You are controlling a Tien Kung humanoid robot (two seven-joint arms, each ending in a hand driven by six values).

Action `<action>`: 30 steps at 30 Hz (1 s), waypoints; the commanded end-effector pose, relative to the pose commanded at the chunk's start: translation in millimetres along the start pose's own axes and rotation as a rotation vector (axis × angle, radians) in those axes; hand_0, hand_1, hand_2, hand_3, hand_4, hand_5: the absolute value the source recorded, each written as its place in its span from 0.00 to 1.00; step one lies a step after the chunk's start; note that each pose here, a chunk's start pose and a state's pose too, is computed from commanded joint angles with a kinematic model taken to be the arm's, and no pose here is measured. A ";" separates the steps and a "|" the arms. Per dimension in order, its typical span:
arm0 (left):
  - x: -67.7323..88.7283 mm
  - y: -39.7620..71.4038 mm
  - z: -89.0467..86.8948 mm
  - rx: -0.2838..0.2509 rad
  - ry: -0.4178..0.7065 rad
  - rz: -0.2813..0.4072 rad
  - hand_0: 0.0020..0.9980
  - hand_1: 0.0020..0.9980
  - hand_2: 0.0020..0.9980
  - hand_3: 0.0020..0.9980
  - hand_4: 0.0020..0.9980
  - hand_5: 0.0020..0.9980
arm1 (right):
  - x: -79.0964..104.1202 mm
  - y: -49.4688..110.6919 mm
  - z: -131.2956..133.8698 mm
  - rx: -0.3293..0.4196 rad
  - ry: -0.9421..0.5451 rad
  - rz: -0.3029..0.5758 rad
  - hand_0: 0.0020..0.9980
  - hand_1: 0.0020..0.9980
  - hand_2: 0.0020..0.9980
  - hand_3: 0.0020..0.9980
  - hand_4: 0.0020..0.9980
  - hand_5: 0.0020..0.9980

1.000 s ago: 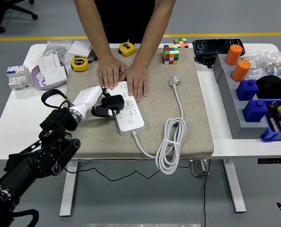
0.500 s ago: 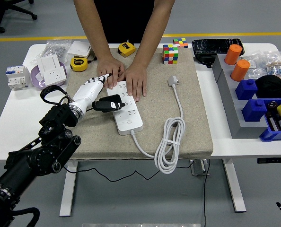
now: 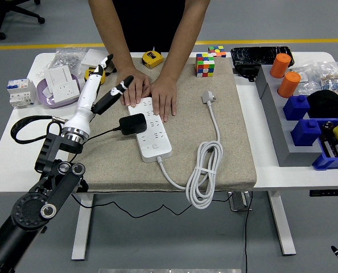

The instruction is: Pick up the plug,place it near the board,insert it into the board,press the button

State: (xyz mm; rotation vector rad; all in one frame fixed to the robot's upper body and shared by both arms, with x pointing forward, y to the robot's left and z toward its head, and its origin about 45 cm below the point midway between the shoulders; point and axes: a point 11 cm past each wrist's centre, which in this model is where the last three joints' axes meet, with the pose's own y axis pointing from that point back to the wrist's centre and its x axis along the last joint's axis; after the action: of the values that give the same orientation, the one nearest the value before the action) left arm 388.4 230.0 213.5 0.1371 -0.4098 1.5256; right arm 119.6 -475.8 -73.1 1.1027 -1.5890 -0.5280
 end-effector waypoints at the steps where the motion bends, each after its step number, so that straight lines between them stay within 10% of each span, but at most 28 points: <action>1: 4.7 2.6 2.9 -0.004 0.048 0.016 0.96 1.00 0.98 0.98 1.00 1.00 | -0.5 0.1 0.3 -0.001 -0.001 -0.001 0.94 0.90 0.85 0.87 1.00 1.00; 15: 71.9 41.4 -9.1 0.030 0.657 0.222 0.95 1.00 0.96 0.98 1.00 1.00 | -3.3 0.6 1.5 -0.001 -0.013 -0.003 0.93 0.90 0.85 0.87 1.00 1.00; 30: 72.5 42.2 -10.2 0.042 0.642 0.207 0.95 1.00 0.95 0.97 1.00 1.00 | -3.1 0.3 -0.4 0.002 -0.003 -0.006 0.93 0.90 0.85 0.87 1.00 1.00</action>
State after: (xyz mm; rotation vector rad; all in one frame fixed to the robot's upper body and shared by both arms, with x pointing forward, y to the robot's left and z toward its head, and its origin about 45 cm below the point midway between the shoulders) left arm 348.1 303.8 221.9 -0.3676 0.1251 1.6841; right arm 119.8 -473.0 -74.3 1.1091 -1.5894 -0.5322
